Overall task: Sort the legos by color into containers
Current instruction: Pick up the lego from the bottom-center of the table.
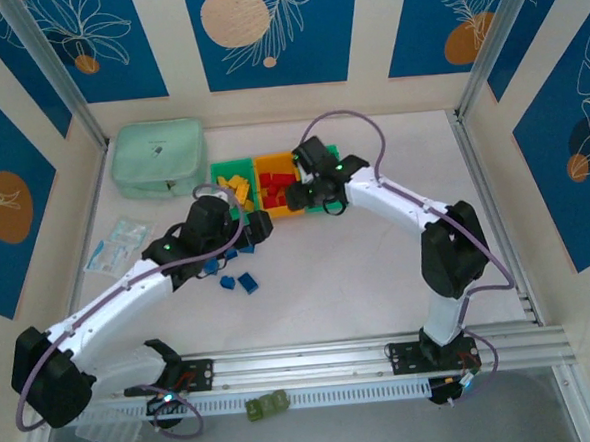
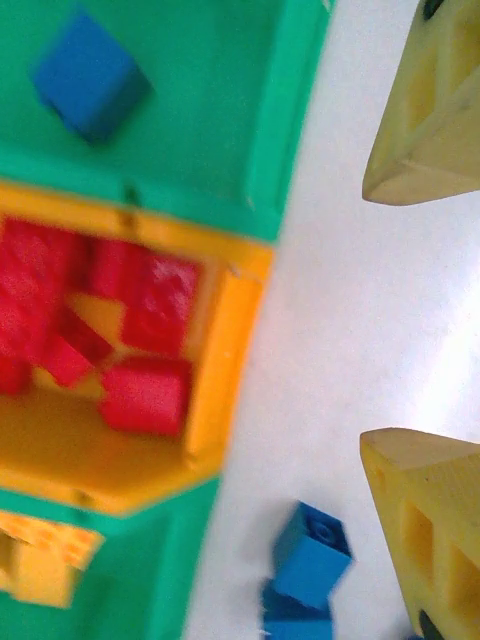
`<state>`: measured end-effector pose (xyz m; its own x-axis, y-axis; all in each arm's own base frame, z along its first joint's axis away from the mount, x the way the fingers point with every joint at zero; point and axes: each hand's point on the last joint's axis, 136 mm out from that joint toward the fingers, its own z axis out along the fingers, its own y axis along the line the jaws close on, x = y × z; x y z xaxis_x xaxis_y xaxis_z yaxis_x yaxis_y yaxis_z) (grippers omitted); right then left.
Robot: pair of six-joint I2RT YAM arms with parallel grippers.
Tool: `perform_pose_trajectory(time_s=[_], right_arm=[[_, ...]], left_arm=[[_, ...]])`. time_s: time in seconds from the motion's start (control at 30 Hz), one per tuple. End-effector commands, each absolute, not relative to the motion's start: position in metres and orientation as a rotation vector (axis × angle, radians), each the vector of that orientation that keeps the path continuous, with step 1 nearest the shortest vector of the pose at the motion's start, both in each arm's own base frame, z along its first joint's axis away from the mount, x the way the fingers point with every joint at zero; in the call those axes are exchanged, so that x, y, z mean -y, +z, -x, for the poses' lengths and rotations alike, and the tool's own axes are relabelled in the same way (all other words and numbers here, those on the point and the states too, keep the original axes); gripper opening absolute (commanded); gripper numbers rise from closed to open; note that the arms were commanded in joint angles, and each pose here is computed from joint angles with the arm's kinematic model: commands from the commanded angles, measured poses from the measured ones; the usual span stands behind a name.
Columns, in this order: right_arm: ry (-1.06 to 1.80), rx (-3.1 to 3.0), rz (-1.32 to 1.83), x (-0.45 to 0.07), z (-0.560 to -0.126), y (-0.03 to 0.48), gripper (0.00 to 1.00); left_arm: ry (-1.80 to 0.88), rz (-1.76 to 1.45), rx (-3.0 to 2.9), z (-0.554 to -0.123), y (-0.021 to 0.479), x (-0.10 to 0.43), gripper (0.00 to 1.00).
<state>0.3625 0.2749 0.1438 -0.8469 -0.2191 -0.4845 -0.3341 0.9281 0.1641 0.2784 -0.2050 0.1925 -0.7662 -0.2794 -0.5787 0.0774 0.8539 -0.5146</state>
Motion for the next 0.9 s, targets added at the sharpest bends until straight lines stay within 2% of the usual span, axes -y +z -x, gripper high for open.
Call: perform_pose_trajectory(time_s=[0.0, 0.53, 0.87], right_arm=[[0.397, -2.629, 0.458, -0.288, -0.337, 0.149, 0.63], [0.570, -2.719, 0.809, -0.371, -0.224, 0.100, 0.70], [0.566, -2.781, 0.847, -0.393, -0.201, 0.068, 0.73]], left_arm=[[-0.585, 0.182, -2.375, -0.268, 0.182, 0.179, 0.99], [-0.435, 0.350, -2.401, -0.219, 0.160, 0.113, 0.99], [-0.436, 0.428, -2.403, -0.204, 0.155, 0.100, 0.99]])
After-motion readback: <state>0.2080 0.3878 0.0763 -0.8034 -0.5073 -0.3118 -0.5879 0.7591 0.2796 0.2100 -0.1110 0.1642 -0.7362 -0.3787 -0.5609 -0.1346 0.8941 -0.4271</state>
